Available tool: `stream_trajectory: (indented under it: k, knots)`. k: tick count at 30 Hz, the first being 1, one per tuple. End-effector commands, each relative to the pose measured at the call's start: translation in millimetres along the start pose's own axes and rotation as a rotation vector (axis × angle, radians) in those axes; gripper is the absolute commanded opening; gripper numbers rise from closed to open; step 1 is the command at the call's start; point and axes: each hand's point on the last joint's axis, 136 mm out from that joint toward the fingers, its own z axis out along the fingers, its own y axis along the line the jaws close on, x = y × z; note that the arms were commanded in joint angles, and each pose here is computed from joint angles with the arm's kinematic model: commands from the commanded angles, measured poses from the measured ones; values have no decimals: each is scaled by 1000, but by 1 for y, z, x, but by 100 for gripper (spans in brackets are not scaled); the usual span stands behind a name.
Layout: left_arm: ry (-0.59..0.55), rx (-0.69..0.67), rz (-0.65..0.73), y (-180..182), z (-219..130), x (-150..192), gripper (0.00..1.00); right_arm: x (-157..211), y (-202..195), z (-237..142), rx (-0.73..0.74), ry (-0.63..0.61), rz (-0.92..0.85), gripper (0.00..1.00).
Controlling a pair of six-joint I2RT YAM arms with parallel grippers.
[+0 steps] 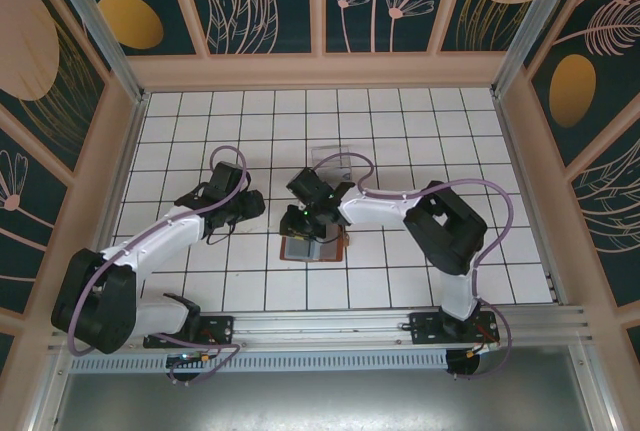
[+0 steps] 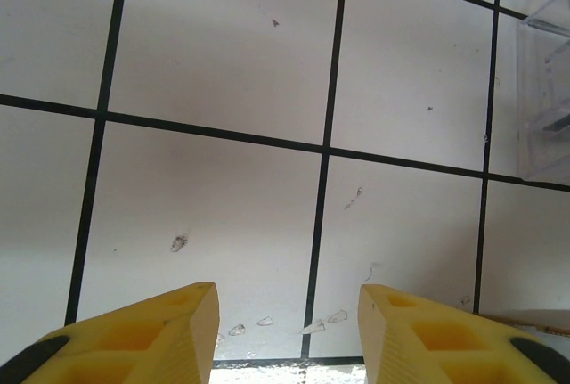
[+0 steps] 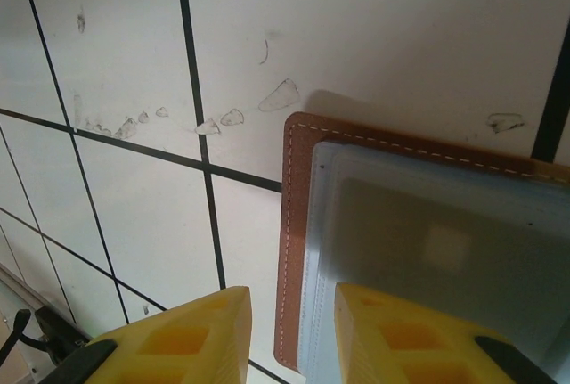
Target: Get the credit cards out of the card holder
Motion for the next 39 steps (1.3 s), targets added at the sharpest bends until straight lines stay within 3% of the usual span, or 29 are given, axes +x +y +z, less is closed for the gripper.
stream_trajectory:
  k: [1,19,39]
  knots:
    - [24,5,22,1,5,6,46,5,8,5,-6,22,9,31]
    - [36,20,30,-5,9,2,46,15,-26,8,117,34,37,31]
    - [40,18,44,-6,11,1,47,9,-60,-16,449,-58,3,33]
